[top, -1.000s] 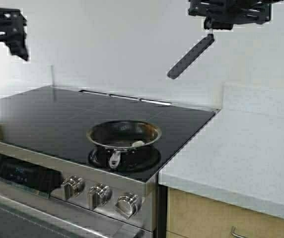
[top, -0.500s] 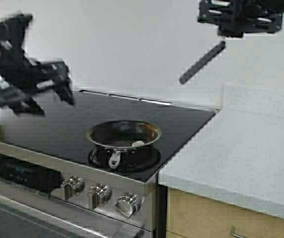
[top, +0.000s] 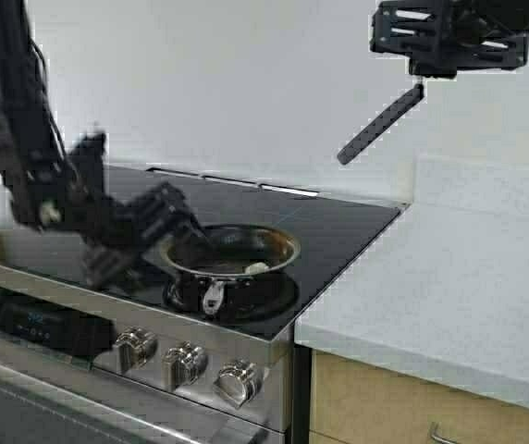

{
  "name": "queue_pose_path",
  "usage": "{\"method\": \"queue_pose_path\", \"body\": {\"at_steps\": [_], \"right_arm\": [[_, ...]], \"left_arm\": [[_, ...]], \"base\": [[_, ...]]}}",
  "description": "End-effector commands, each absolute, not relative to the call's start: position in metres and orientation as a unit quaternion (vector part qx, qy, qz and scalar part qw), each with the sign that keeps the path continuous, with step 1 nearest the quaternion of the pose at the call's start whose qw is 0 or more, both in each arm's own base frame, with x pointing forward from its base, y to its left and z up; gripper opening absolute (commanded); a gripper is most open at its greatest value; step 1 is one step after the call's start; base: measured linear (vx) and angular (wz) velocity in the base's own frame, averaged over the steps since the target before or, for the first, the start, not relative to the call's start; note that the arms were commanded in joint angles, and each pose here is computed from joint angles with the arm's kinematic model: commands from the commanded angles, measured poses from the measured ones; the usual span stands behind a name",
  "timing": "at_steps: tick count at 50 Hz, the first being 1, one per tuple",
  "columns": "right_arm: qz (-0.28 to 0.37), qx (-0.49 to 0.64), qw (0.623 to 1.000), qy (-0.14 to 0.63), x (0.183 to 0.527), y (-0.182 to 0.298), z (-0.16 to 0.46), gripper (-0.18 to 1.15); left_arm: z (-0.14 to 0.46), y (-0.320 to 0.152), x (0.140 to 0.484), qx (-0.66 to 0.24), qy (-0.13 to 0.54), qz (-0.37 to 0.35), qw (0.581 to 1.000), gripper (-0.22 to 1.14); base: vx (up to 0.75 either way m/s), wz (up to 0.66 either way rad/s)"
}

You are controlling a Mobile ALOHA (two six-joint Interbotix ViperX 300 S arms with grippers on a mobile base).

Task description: Add oil to the pan and cook the shrimp and serve it

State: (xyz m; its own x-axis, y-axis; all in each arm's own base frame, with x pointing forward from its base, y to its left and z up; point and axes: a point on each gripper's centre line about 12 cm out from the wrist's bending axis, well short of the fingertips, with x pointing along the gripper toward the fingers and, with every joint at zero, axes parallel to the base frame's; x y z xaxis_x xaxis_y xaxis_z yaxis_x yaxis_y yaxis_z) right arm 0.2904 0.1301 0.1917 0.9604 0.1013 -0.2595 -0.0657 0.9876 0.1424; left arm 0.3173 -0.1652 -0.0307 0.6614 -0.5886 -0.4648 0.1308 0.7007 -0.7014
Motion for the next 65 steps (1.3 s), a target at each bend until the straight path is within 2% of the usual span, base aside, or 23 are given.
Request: {"method": "queue_pose_path", "body": {"at_steps": [1,31,47,51,54,58,63,65], "right_arm": [[0.039,0.077,0.99,0.112,0.295,0.132,0.205,0.08],[0.034,0.083,0.989,0.114,0.295,0.131,0.204,0.08],[0.029,0.087,0.989,0.116,0.295,0.13,0.203,0.08],[0.029,0.088,0.989,0.118,0.295,0.131,0.202,0.08],[0.026,0.088,0.989,0.12,0.296,0.13,0.2,0.08],[0.024,0.088,0.988,0.126,0.298,0.132,0.197,0.08],[0.013,0.094,0.986,0.137,0.302,0.132,0.191,0.08],[0.008,0.095,0.985,0.142,0.303,0.132,0.187,0.08]], "left_arm": [[-0.047,-0.174,0.328,-0.355,0.351,-0.223,0.837,1.01],[-0.084,-0.205,0.349,-0.534,0.325,-0.304,0.719,1.01],[-0.083,-0.209,0.354,-0.562,0.324,-0.318,0.691,0.97],[-0.082,-0.21,0.355,-0.568,0.325,-0.317,0.686,0.86],[-0.082,-0.21,0.355,-0.576,0.329,-0.313,0.68,0.73],[-0.082,-0.21,0.354,-0.586,0.334,-0.308,0.671,0.46],[-0.08,-0.21,0.353,-0.59,0.334,-0.311,0.666,0.06],[-0.078,-0.21,0.354,-0.592,0.33,-0.312,0.665,-0.04]], "base": [[0.0,0.0],[0.0,0.0],[0.0,0.0],[0.0,0.0],[0.0,0.0],[0.0,0.0],[0.0,0.0],[0.0,0.0]]}}
